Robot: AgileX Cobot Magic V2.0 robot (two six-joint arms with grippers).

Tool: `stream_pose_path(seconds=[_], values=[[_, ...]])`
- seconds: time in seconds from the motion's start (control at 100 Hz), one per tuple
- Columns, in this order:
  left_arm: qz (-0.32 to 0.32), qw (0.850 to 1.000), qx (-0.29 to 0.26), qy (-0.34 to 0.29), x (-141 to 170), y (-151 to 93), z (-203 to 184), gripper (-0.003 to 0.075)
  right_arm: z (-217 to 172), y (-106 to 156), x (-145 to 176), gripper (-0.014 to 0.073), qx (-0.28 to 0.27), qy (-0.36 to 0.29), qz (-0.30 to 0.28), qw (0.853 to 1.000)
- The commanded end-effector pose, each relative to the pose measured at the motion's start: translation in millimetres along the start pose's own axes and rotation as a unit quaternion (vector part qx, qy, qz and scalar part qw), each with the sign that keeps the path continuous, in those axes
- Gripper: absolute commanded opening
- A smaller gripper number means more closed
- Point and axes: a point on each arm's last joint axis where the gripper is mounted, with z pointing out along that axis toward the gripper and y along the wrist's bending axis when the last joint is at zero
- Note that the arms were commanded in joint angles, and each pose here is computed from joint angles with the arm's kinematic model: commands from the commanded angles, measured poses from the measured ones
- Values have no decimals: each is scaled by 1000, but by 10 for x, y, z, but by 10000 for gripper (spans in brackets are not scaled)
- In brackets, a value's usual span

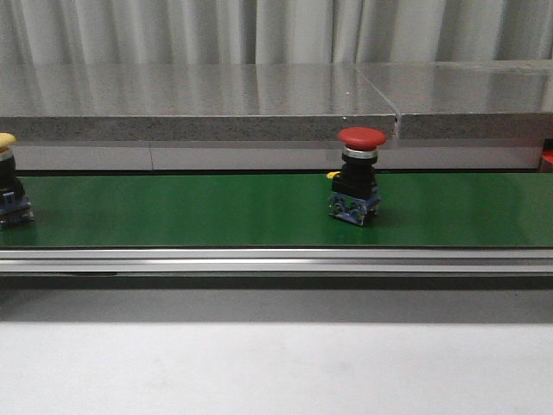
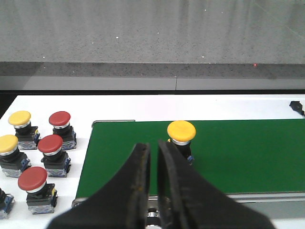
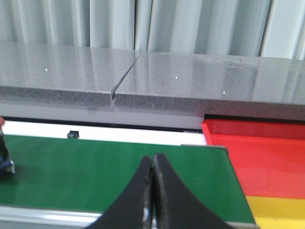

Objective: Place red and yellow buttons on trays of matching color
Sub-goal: 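Raise the left gripper away from the belt, then grasp the red button on the moving belt with the right gripper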

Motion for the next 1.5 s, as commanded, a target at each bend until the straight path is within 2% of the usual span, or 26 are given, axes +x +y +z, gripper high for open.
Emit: stream_pose_path(seconds=[0.0, 0.19, 0.32, 0.45, 0.61, 0.79, 0.84, 0.91, 0.98, 1.1, 1.15, 1.34, 1.49], values=[[-10, 998, 6, -54, -155, -11, -30, -19, -54, 3, -368, -67, -1, -44, 7, 999], [-10, 998, 6, -54, -155, -11, -30, -19, 28, 24, -832, -67, -10, 91, 16, 996], [-10, 998, 6, -54, -155, -11, -30, -19, 254, 32, -1122, -67, -14, 193, 15, 981], [-10, 998, 6, -54, -155, -11, -30, -19, 563, 42, -1367, -67, -18, 256, 20, 966], [-10, 999, 6, -53, -153, -12, -30, -19, 955, 46, -1435, -67, -18, 291, 24, 956], [-10, 999, 6, -53, -153, -12, -30, -19, 1234, 46, -1261, -59, -18, 350, 25, 936], [-10, 999, 6, -53, -153, -12, -30, -19, 1279, 47, -1208, -26, -18, 367, 26, 930], [-10, 999, 6, -53, -153, -12, -30, -19, 1327, 48, -1151, 75, -18, 385, 27, 922], [-10, 999, 6, -53, -153, -12, -30, -19, 1353, 48, -1123, 236, -18, 393, 26, 919], [-10, 999, 6, -53, -153, -12, -30, -19, 1373, 47, -1112, 575, -18, 394, 26, 919], [-10, 999, 6, -53, -153, -12, -30, -19, 1378, 49, -1117, 670, -18, 390, 27, 920], [-10, 999, 6, -53, -153, -12, -30, -19, 1418, 94, -1108, 634, -41, 392, 27, 918], [-10, 999, 6, -53, -153, -12, -30, -19, 1589, 181, -1042, 634, -90, 412, 32, 906]])
